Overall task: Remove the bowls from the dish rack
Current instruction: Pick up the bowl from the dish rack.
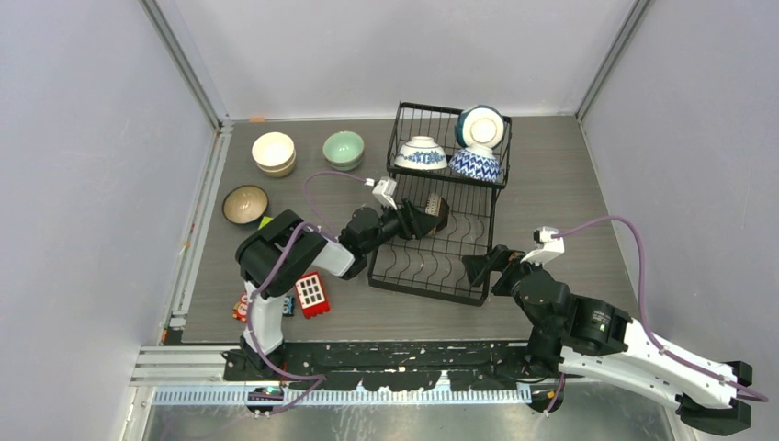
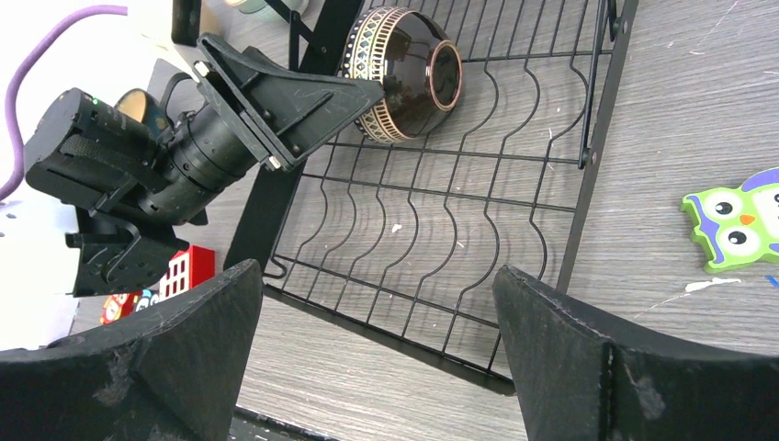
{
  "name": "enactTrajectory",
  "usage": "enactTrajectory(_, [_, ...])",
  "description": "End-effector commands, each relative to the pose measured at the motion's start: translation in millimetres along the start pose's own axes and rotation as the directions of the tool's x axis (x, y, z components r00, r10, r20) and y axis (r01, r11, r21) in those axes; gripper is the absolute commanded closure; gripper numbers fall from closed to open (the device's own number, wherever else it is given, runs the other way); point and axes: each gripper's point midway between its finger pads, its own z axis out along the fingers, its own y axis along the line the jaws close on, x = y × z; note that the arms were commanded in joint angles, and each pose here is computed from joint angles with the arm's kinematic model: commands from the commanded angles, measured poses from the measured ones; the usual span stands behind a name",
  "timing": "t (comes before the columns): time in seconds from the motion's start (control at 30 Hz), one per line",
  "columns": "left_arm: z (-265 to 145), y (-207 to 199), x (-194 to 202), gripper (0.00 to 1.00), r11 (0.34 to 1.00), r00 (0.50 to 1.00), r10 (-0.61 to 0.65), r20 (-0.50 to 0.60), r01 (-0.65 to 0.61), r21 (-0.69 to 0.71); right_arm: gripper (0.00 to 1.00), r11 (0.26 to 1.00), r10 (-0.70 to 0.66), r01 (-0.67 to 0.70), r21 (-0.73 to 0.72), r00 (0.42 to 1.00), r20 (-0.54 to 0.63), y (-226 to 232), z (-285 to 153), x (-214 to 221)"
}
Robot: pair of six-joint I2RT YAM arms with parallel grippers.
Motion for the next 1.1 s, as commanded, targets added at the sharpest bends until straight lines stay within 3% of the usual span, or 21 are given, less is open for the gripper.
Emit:
enactTrajectory(0.0, [7.2,-13.1,-10.5,0.41,0.997,0.997,0.047,0.066,-0.05,0.051,0.01,0.999,0.026,-0.025,-0.02,0.999,0.034,6.4,-2.0,-11.6])
enactTrajectory(0.67, [19.0,-16.0,-3.4,0.59,0.996,0.996,0.057,0.064,-0.061,0.072,0.01,1.0,0.026,-0.025,-0.017,0.999,0.041,2.9,-5.6,-14.9])
enactTrajectory(1.07, [21.8,-18.2,-2.6,0.75,0.994,0.997,0.059,0.059,-0.064,0.087,0.01,1.0,0.022,-0.021,-0.012,0.999,0.048,2.2,-7.1,-18.5])
